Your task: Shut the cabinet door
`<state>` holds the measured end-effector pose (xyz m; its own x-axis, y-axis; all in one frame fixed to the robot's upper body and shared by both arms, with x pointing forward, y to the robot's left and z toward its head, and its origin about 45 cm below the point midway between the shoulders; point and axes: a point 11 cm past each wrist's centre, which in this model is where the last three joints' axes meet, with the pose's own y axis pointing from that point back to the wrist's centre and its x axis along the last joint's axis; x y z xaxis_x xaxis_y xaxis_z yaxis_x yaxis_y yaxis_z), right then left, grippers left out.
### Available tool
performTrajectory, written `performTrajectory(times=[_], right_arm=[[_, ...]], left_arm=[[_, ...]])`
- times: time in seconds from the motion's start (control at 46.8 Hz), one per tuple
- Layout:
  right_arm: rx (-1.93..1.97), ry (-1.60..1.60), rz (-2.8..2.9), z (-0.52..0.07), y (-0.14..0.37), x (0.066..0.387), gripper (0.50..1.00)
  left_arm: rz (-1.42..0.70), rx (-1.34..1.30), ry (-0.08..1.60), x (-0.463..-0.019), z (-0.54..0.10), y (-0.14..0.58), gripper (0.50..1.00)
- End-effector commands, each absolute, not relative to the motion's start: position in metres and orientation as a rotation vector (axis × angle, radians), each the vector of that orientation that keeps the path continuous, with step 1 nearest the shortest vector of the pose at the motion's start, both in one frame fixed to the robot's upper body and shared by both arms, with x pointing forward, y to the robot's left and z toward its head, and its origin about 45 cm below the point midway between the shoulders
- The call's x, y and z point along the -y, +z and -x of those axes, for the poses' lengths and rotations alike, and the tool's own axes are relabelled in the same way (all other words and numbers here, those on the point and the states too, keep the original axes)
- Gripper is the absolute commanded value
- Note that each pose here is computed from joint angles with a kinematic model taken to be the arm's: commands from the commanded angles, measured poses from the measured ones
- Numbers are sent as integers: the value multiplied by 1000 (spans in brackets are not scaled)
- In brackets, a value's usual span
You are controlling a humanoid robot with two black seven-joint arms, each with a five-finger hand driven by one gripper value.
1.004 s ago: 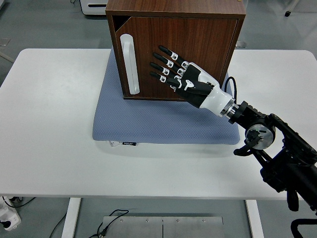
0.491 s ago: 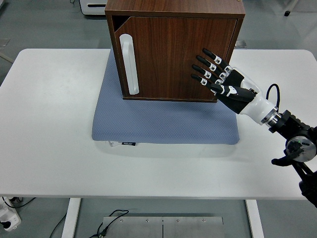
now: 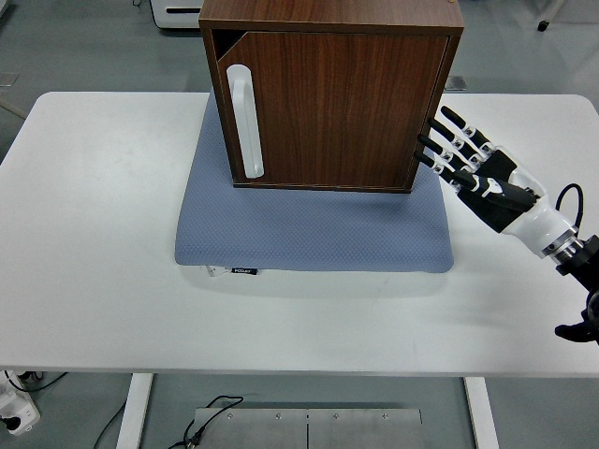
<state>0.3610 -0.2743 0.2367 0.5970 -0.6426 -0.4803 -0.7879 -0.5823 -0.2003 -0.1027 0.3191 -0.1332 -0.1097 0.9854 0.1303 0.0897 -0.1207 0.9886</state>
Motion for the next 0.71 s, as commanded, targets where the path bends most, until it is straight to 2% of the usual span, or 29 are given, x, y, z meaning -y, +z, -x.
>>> performTrajectory(times=[0.0,0.192,0.385,0.684], right_arm=[[-1195,511,2389,-358,233,288,1000],[-1341,518,2267,-357,222,330,1000],[-1407,520,2185,-350,217,354,1000],[-1394,572,2052,-351,205,344,1000]], left_arm=[[-1309,-1295,1349,-319,103,-133,1000],[-1309,-1295,1349,-319,103,-133,1000],[-1307,-1294,1349,-319,102,-133,1000],[-1309,-1295,1349,-319,103,-133,1000]])
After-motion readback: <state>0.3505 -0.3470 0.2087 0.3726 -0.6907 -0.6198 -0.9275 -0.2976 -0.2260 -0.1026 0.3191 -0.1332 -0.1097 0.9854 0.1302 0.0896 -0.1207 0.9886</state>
